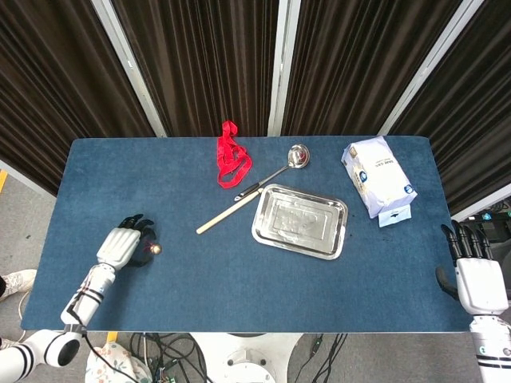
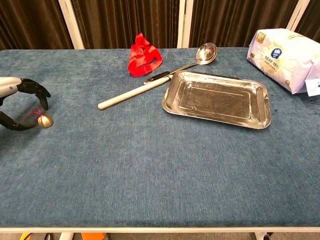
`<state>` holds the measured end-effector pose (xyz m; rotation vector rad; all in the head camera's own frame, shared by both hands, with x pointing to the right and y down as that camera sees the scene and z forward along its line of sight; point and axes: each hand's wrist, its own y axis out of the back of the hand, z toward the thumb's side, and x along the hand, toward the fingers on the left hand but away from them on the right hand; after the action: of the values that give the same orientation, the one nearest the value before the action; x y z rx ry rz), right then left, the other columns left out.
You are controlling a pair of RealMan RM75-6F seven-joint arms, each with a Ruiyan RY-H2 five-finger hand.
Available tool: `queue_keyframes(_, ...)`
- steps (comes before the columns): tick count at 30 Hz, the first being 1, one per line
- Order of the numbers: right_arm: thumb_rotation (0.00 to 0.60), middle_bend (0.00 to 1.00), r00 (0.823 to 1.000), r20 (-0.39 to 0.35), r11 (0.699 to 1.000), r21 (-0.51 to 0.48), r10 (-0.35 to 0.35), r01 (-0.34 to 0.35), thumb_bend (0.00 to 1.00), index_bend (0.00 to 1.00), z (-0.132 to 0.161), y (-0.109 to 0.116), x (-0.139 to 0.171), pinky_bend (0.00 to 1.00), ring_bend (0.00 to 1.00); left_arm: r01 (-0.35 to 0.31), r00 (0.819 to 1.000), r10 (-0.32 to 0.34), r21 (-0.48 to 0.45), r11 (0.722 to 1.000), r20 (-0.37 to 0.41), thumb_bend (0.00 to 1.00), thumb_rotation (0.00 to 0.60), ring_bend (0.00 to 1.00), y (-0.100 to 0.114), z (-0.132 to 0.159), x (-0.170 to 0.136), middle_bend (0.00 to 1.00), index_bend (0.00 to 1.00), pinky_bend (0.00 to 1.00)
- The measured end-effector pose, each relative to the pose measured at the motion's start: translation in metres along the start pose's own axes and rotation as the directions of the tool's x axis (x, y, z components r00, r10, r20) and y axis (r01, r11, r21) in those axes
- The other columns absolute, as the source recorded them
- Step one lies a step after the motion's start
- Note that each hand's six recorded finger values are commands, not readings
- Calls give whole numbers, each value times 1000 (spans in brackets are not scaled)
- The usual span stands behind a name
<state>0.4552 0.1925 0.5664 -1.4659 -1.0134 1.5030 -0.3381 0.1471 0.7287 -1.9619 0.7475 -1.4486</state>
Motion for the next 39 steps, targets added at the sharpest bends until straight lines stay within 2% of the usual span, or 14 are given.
queue_keyframes(3,600,0,1000,0,1000,0,3,-3,307,0,0,-1,0,0,0,-1,1000,1,-3,1000,0,309,600,29,1,1,1,190,420,110)
queue_keyframes(8,600,0,1000,6,1000,2,1,-2,377,0,-2,-1,0,0,0,2,1000,-2,-12,1000,2,313,600,30,-1,2,1,195,436,110)
queue_keyframes(39,600,0,1000,11,1000,0,13,-13,380,0,-4,-4,-1,0,0,-9,1000,9,-19,1000,-15,364,600,44,-1,6,8,217,515,110)
